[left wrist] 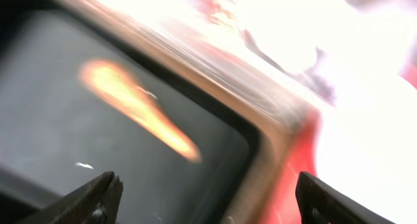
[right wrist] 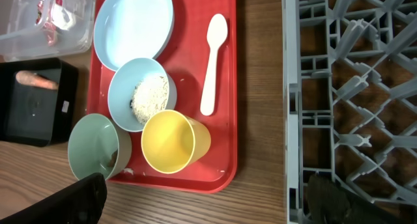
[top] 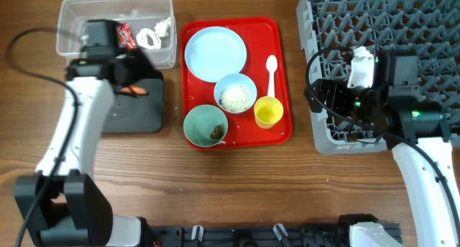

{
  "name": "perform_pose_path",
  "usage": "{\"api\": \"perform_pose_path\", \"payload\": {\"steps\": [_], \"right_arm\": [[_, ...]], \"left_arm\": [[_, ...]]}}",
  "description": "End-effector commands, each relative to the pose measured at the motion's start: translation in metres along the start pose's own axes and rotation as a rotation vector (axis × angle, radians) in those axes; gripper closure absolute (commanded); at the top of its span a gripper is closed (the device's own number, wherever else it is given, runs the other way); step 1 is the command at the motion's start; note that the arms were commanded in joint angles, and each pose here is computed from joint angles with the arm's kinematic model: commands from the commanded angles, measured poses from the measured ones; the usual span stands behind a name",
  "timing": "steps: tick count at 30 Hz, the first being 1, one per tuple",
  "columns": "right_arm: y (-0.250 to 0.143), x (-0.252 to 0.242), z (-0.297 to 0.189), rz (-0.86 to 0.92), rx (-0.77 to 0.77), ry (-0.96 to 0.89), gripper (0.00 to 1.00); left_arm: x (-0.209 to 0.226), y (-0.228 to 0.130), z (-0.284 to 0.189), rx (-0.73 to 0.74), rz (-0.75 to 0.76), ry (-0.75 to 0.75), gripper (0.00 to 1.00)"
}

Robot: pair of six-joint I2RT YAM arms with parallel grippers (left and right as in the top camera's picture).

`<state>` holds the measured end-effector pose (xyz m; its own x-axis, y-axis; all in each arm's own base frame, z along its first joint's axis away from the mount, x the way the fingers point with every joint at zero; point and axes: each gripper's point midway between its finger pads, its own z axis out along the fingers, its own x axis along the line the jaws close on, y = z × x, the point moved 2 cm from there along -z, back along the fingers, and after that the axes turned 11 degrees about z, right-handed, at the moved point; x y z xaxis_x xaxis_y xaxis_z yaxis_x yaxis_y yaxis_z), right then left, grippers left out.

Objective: Sort waste into correct bins and load items into the dishwasher rack
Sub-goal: 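Grasp the green bowl with the left gripper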

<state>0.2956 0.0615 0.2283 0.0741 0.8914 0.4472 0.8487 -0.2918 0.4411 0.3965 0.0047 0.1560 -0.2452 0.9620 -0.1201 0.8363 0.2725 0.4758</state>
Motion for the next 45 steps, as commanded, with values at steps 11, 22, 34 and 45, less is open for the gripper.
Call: {"api": "perform_pose_path", "payload": {"steps": [11,22,34,45], "right_arm": [[0.006,0.003,-0.003,-0.016,-0.026,-0.005,0.00],[0.006,0.003,-0.003,-0.012,-0.023,-0.006,0.00],[0.004,0.002,-0.003,-0.009,-0.015,-0.009,0.00],[0.003,0.001,-0.002,-0.009,-0.011,-0.010,0.00]], "left_arm": [[-0.149,-0.166,-0.027,0.331,0.909,-0.309,0.28],[-0.133,-0.226,0.008,0.387,0.997,-0.296,0.55],[-0.122,-0.229,0.026,0.336,1.007,-0.237,0.96],[-0.144,-0.155,-0.042,0.141,0.809,-0.261,0.96]]}}
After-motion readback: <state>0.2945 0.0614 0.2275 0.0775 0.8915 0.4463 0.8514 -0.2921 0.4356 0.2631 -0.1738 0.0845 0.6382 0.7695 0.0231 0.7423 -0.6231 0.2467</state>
